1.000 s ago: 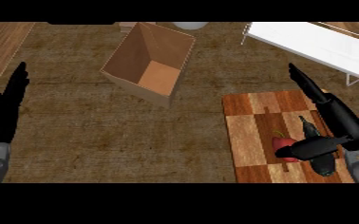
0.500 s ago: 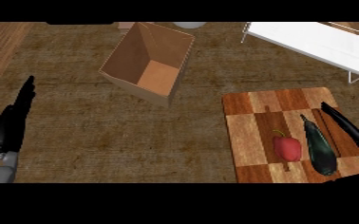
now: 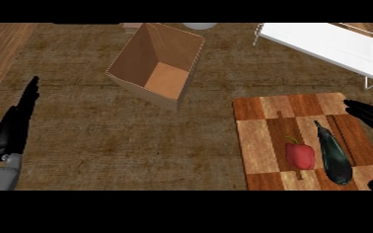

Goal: Pick the bell pepper from the cutting board and place it in the cardboard box

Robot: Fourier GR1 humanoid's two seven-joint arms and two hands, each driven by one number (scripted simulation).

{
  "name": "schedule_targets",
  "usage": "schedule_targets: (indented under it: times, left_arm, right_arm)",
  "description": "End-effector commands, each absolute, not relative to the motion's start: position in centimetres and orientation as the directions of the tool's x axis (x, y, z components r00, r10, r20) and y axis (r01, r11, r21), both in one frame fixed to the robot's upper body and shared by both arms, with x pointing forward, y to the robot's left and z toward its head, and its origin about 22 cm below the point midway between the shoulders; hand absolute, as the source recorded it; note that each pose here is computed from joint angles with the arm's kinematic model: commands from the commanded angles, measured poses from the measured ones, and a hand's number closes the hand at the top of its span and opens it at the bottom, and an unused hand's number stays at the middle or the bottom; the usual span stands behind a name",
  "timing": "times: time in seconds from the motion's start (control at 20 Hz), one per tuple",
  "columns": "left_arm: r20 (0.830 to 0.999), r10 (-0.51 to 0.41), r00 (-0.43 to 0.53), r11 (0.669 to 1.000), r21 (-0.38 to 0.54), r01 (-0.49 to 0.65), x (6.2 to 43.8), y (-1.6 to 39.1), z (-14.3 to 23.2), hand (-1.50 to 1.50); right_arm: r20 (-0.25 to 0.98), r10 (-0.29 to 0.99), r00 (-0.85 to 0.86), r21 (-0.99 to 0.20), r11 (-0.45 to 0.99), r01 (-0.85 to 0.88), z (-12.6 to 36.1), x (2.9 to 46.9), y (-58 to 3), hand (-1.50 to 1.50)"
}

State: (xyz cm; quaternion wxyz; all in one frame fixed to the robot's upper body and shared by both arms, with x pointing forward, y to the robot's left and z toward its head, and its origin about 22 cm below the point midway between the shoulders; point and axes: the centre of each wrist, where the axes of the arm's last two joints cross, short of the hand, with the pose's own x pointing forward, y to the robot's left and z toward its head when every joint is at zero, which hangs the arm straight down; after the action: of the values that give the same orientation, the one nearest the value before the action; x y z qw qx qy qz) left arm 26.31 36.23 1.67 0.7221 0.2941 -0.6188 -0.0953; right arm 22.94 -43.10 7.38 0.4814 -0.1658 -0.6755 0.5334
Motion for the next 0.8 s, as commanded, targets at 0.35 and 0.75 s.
schedule_targets:
  times: [0.35, 0.75]
  left_arm:
    - [0.838, -0.503, 0.210, 0.810, 0.542, -0.223, 26.5, 35.5, 1.1, 0.00]
    - [0.837, -0.501, 0.220, 0.808, 0.543, -0.227, 26.1, 34.7, 1.5, 0.00]
  right_arm:
    - [0.183, 0.880, -0.437, -0.890, -0.040, -0.453, 10.5, 24.9, -35.0, -1.50]
    - [0.120, 0.912, -0.391, -0.853, -0.107, -0.511, 8.1, 26.2, -32.6, -1.50]
